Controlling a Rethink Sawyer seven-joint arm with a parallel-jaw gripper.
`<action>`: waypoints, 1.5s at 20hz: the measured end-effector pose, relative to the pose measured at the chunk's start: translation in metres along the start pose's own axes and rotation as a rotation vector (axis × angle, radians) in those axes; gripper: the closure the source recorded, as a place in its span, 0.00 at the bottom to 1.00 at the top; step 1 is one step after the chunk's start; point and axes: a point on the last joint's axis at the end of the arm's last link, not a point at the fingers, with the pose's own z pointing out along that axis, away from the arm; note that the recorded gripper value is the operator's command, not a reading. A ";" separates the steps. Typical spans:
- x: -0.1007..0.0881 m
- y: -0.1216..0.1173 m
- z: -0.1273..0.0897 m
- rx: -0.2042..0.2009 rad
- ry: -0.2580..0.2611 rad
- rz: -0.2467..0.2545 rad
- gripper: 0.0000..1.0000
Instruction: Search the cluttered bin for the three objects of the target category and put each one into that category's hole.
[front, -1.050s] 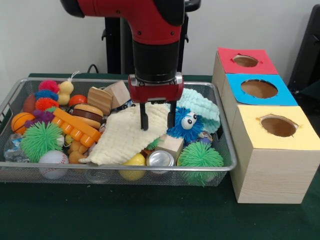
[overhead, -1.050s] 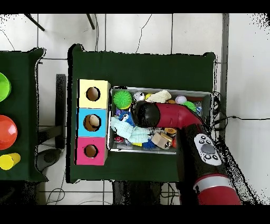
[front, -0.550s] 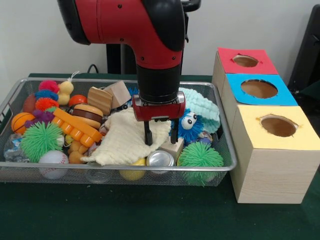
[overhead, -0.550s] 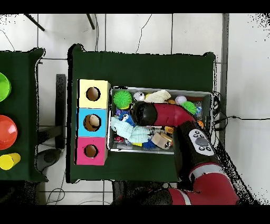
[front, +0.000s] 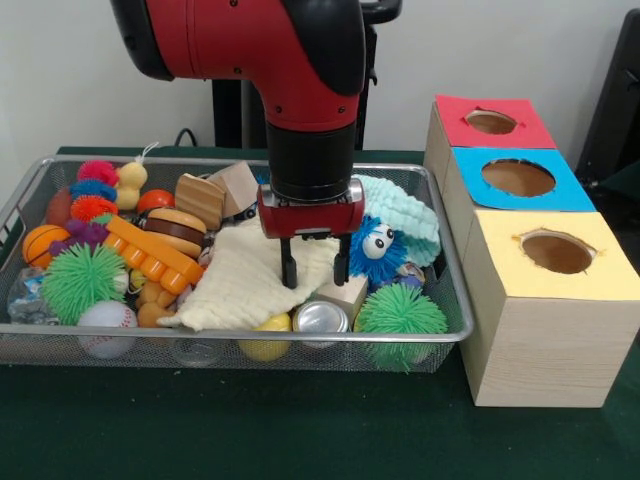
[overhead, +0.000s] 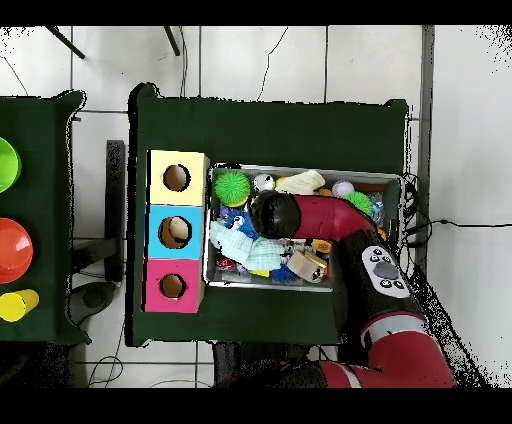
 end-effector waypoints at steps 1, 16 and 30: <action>0.000 -0.001 -0.002 0.004 -0.002 0.000 0.00; -0.003 -0.008 -0.014 0.029 -0.012 -0.001 0.00; -0.001 -0.008 -0.013 0.027 -0.009 -0.001 0.00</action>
